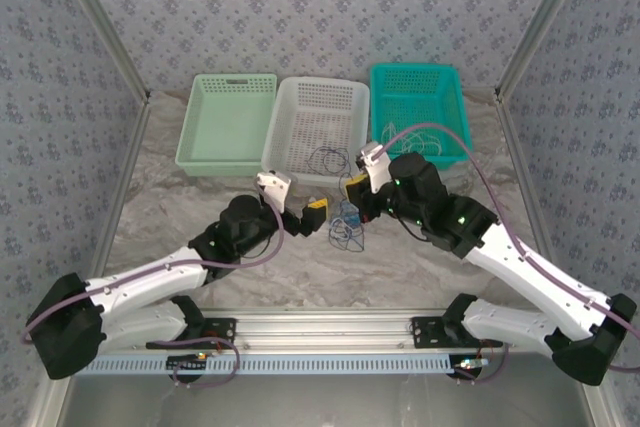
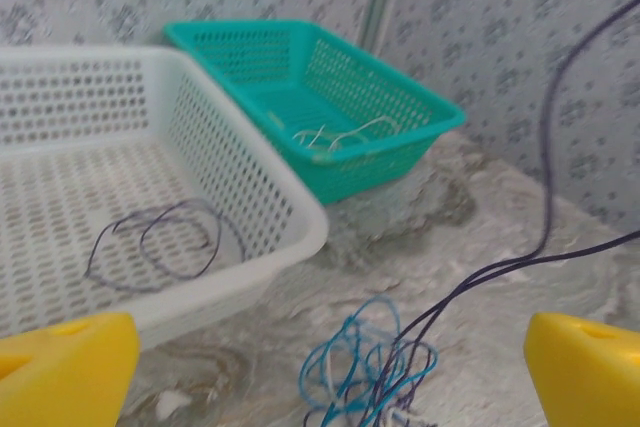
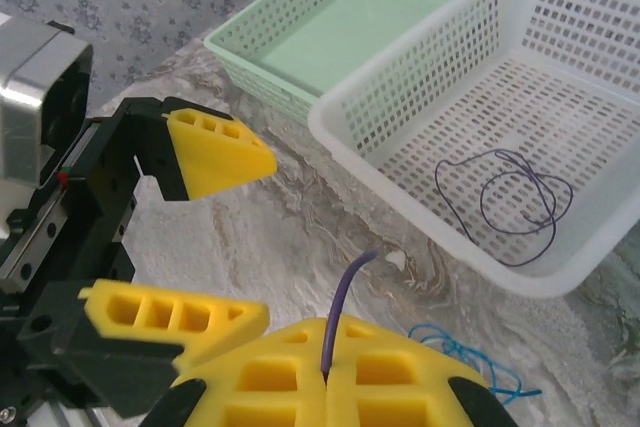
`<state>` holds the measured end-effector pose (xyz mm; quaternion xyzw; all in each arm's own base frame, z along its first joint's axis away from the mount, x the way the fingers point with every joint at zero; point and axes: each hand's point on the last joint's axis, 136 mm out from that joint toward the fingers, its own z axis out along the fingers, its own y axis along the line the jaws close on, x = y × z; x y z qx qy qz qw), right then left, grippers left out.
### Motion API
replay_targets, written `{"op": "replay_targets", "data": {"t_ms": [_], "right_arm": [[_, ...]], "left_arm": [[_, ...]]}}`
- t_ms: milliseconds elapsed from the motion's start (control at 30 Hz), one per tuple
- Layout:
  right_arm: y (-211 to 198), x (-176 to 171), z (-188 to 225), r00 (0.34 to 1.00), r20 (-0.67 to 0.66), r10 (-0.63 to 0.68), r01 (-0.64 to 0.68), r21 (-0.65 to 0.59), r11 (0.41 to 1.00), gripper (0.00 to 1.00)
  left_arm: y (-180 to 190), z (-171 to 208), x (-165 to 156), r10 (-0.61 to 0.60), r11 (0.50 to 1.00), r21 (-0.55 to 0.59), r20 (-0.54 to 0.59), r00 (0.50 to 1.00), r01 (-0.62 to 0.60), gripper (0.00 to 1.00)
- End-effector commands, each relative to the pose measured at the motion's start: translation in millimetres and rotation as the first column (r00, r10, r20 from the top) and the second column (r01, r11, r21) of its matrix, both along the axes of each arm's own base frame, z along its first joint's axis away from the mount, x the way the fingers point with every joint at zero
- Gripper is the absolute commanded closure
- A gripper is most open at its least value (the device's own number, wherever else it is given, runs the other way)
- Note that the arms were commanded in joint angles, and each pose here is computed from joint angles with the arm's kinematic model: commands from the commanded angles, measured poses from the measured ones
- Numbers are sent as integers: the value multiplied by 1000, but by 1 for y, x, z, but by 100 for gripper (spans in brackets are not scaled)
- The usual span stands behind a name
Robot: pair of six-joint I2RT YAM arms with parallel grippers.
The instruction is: Untangle the cables
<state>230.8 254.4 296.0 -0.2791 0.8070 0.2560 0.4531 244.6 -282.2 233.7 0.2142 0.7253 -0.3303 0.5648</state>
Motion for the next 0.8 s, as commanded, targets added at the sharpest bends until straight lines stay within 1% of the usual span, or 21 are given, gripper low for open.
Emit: {"op": "replay_targets", "data": {"t_ms": [0, 467, 667, 767], "right_arm": [[5, -2, -1, 1000, 2, 20, -20, -29, 999, 100], [16, -7, 2, 999, 6, 52, -52, -11, 999, 100], [22, -14, 9, 996, 11, 83, -83, 17, 996, 100], [26, -17, 16, 995, 17, 100, -100, 31, 995, 100]], "left_arm": [[-10, 35, -7, -69, 994, -74, 87, 994, 75, 1], [-33, 44, -3, -127, 985, -102, 96, 987, 137, 2], [-41, 37, 7, -117, 990, -72, 75, 990, 122, 4], [-46, 32, 12, -113, 991, -59, 52, 992, 116, 7]]}}
